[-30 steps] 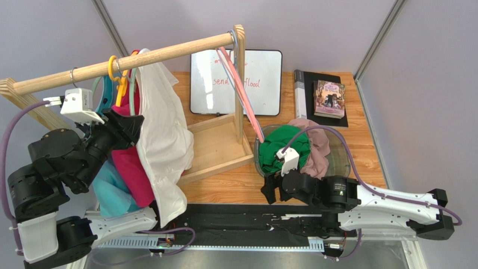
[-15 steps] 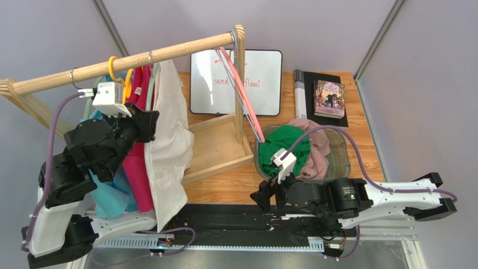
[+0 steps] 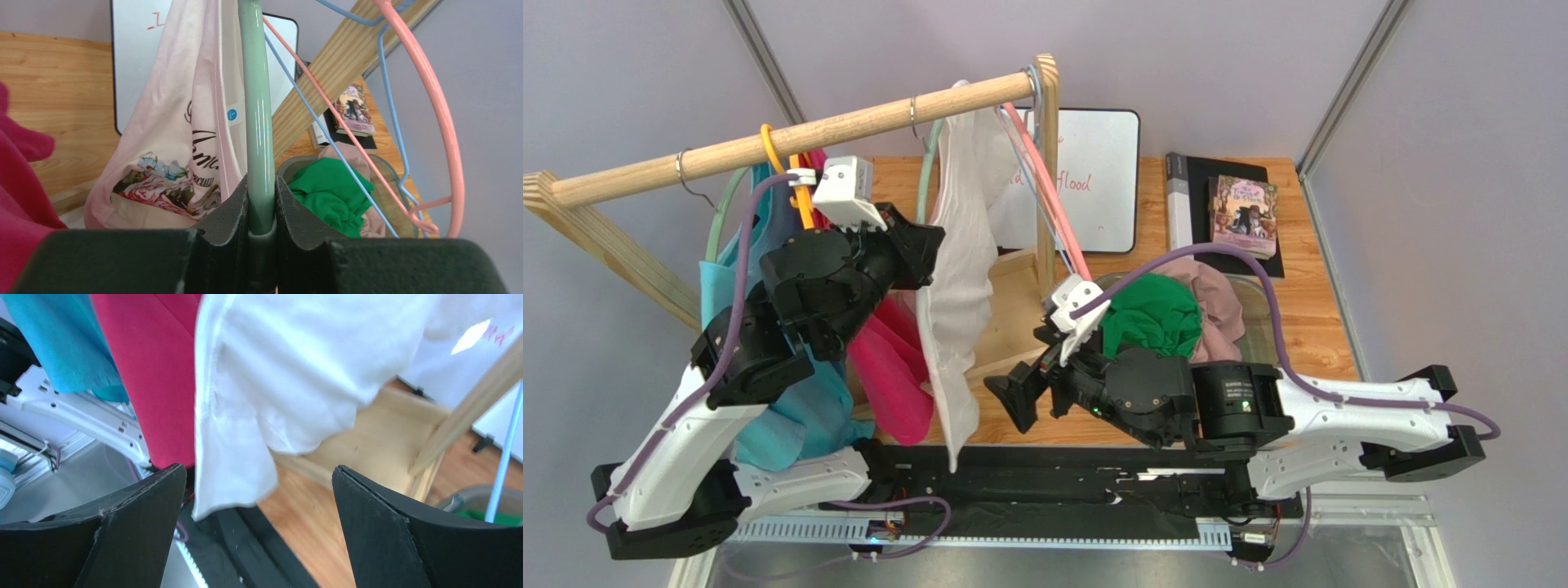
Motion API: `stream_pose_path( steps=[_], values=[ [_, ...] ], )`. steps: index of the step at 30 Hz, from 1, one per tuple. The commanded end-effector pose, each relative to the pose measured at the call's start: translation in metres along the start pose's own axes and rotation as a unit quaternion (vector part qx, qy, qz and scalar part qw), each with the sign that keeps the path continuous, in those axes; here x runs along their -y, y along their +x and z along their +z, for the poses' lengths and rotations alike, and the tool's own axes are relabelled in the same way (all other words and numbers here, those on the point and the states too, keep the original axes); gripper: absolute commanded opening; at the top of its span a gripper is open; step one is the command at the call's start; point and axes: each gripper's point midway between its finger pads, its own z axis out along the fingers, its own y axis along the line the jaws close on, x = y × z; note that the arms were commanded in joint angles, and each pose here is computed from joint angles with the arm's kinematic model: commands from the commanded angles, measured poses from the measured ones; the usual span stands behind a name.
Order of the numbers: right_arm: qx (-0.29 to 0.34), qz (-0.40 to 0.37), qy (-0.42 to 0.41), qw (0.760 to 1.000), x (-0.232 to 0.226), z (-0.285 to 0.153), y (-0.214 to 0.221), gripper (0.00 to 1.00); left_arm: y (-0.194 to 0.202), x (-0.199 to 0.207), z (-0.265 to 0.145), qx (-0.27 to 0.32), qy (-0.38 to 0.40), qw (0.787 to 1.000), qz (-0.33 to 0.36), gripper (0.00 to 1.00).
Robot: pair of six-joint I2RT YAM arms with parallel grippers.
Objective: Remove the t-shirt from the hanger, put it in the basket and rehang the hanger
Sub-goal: Grab a hanger with a tshirt on it with the right arm
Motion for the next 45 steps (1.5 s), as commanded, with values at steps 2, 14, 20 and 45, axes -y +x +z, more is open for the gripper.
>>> stream_pose_path(
  steps=[2,14,20,45],
  values=[
    [0.074,-0.033,-0.032,0.996,-0.023,0.017,-0.056,0.97,0.017,0.016,-0.015,-0.034,0.07,0.997,-0.021,0.2],
    [0.075,-0.082,-0.033,0.993,-0.022,0.043,-0.075,1.0,0.028,0.065,-0.023,-0.077,0.199,0.977,0.0,0.34],
    [0.072,-0.077,-0.009,0.994,0.002,0.051,-0.075,0.98,0.034,0.078,-0.029,-0.081,0.245,0.966,0.004,0.38],
    [0.113,-0.097,0.107,0.983,0.067,0.066,-0.089,0.0,-0.029,-0.009,-0.099,0.082,0.17,0.971,-0.144,0.45]
  ],
)
